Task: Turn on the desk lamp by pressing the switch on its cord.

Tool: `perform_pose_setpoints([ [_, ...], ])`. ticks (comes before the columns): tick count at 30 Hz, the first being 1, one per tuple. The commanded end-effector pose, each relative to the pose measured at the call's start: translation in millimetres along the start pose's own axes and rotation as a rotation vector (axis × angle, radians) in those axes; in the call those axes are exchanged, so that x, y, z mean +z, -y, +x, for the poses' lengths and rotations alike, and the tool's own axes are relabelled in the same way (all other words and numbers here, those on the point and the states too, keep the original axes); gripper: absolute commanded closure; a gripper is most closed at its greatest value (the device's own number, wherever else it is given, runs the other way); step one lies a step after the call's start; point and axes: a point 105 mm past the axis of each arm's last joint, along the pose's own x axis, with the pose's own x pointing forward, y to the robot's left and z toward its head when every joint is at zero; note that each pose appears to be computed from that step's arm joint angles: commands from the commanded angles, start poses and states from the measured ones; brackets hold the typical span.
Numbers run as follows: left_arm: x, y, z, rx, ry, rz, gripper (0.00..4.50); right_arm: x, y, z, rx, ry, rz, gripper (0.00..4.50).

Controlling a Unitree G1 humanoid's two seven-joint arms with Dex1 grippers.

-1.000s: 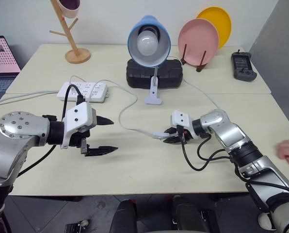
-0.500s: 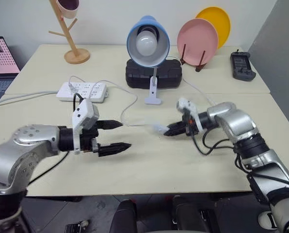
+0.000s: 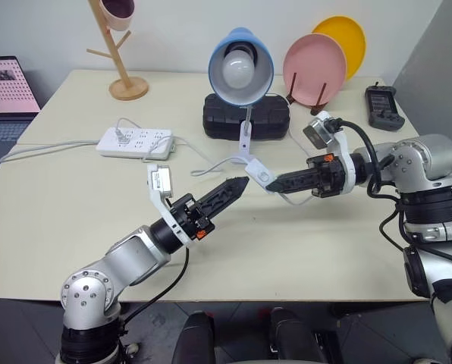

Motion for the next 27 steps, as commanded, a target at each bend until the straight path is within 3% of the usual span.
perform_pose_setpoints([
  [1, -8.6, 22.7, 6.4, -0.105, -0.048, -0.005, 0.00, 2.5, -14.0, 0.7, 0.031, 0.006, -0.036, 4.12],
  [14, -6.9, 20.0, 5.7, -0.116, -0.072, -0.002, 0.00, -0.1, -17.7, 3.8, 0.031, 0.003, -0.041, 4.12],
  [20, -7.3, 15.9, 4.0, -0.102, -0.075, 0.000, 0.93, -0.5, -18.5, 4.2, 0.031, 0.005, -0.045, 4.12],
  [27, -3.1, 15.1, 5.0, -0.108, -0.073, 0.008, 2.41, -0.7, -17.5, 5.5, 0.030, 0.006, -0.050, 4.12],
])
